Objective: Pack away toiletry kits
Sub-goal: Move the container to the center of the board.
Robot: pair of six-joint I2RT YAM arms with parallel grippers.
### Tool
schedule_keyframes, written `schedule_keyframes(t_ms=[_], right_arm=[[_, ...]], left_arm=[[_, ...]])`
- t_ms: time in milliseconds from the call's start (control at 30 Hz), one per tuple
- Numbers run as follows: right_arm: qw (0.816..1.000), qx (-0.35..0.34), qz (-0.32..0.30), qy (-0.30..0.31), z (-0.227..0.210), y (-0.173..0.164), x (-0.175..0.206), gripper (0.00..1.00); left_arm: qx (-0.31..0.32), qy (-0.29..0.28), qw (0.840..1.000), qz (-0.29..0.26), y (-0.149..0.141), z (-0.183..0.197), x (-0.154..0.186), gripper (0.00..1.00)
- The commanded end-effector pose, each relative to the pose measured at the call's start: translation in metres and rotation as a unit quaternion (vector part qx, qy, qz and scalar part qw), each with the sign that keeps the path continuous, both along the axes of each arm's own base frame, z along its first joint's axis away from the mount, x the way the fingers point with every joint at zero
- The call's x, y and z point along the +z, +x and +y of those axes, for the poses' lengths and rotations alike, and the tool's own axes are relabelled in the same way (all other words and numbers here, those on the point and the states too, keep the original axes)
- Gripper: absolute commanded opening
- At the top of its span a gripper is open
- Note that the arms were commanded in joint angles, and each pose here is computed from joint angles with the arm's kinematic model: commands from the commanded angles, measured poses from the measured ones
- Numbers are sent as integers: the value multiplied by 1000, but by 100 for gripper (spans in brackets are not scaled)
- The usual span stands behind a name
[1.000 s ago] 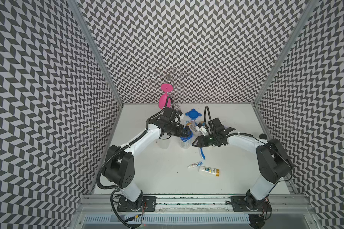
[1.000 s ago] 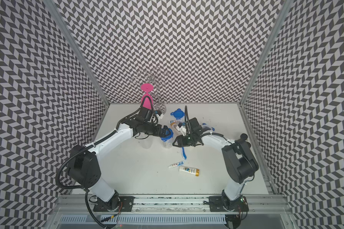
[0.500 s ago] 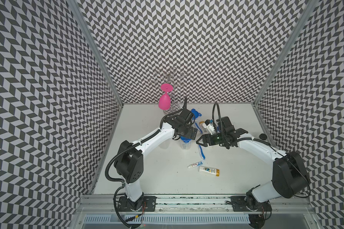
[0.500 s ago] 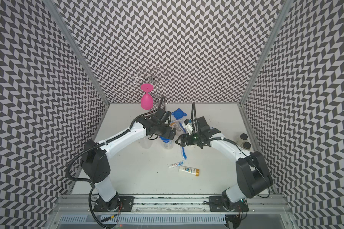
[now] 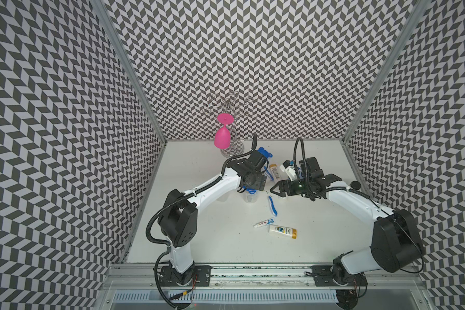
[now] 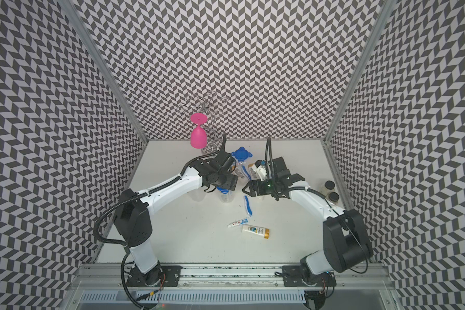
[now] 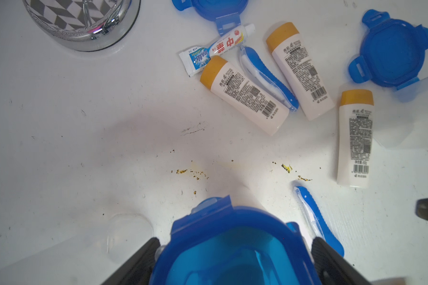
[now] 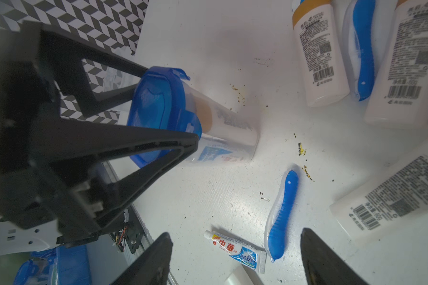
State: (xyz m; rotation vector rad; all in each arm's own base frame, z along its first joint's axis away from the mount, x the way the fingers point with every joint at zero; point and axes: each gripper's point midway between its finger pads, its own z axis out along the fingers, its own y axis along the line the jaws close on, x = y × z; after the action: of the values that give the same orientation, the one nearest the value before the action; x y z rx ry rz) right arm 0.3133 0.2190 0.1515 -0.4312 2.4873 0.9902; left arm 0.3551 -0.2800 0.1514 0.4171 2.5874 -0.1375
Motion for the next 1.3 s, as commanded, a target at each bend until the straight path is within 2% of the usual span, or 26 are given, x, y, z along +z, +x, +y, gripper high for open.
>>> schedule_keyframes(t_ms=[0, 100, 200, 333, 467, 667, 800, 1167, 1267], right_arm=[[999, -9, -35, 2, -10, 8, 19, 80], [998, -39, -46, -19, -25, 19, 26, 80], [995, -64, -53, -54, -38, 30, 29, 81], [993, -61, -60, -80, -39, 43, 33, 80], [990, -59, -80, -98, -35, 60, 38, 80], [983, -40, -100, -148, -13, 84, 33, 79], [981, -25, -96, -167, 5, 95, 16, 79], [980, -15, -73, -184, 13, 98, -13, 78], [980, -15, -68, -188, 14, 96, -19, 79]], left_arm=[[16, 24, 1000, 7, 3, 13, -8, 80], [24, 24, 999, -11, 20, 22, 1, 78], [45, 25, 998, -33, 50, 44, 12, 77], [64, 16, 996, -57, 90, 70, 24, 78], [71, 17, 996, -55, 117, 82, 18, 82], [67, 0, 996, -52, 122, 81, 12, 83], [69, -8, 996, -54, 124, 82, 17, 99], [61, -29, 993, -95, 120, 85, 65, 100], [53, -27, 994, -94, 117, 85, 69, 100]])
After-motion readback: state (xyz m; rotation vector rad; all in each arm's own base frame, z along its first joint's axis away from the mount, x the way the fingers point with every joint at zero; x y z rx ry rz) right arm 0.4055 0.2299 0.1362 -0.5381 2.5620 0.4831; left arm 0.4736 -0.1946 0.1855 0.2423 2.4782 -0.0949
